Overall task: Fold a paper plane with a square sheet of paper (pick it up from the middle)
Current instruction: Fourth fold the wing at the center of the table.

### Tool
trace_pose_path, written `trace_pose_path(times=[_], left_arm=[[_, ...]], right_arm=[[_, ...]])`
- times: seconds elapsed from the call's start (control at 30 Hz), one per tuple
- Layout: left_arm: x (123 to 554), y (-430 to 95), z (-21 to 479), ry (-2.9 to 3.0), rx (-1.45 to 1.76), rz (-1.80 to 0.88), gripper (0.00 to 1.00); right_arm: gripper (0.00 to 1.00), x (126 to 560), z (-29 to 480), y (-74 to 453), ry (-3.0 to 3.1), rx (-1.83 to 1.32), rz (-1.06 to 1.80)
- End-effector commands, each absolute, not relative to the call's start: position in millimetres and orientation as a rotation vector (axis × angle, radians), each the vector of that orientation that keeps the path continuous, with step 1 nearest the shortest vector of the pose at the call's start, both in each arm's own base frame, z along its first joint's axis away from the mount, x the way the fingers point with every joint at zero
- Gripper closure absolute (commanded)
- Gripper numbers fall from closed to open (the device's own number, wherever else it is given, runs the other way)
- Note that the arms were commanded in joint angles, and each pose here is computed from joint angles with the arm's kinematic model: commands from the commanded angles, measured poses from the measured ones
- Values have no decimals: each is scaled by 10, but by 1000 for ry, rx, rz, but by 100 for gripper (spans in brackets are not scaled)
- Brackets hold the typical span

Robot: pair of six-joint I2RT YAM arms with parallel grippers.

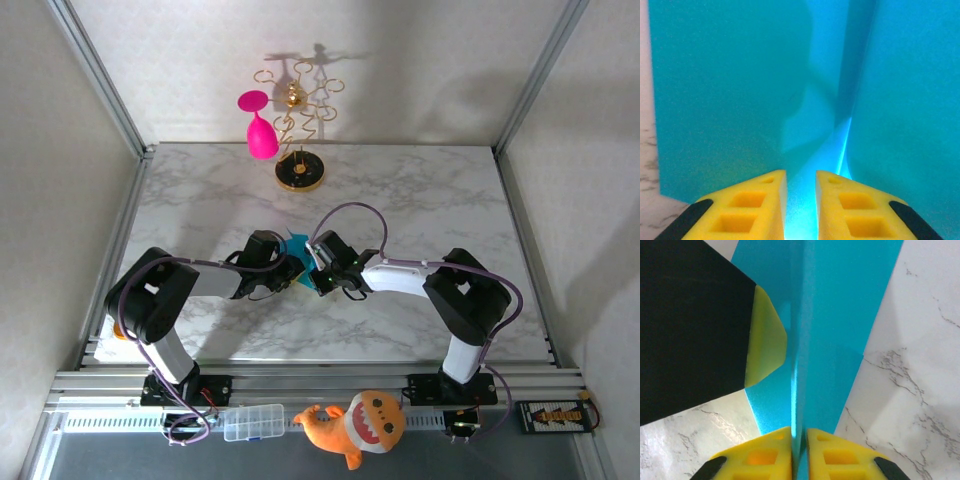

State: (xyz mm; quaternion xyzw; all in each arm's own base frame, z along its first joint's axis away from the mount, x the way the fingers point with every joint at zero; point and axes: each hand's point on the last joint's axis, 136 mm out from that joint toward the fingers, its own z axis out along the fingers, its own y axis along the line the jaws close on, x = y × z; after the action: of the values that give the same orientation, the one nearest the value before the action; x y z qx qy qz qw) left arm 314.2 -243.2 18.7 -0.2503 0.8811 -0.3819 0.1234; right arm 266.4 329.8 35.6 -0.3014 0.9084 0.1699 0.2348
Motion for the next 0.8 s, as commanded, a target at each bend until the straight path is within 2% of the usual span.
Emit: trace_pose_path(times=[0.0, 0.3, 0.77], left_arm=[[2966, -2350, -182, 2687, -786, -987, 79], [2973, -2357, -187, 2689, -784, -986, 79], [2975, -2352, -166, 2682, -784, -988, 80]], right_arm=[[81, 2655, 384, 3392, 2484, -857, 487], [77, 2658, 462, 3332, 2479, -834, 464], [90, 2587, 340, 3413, 2495, -904, 514]])
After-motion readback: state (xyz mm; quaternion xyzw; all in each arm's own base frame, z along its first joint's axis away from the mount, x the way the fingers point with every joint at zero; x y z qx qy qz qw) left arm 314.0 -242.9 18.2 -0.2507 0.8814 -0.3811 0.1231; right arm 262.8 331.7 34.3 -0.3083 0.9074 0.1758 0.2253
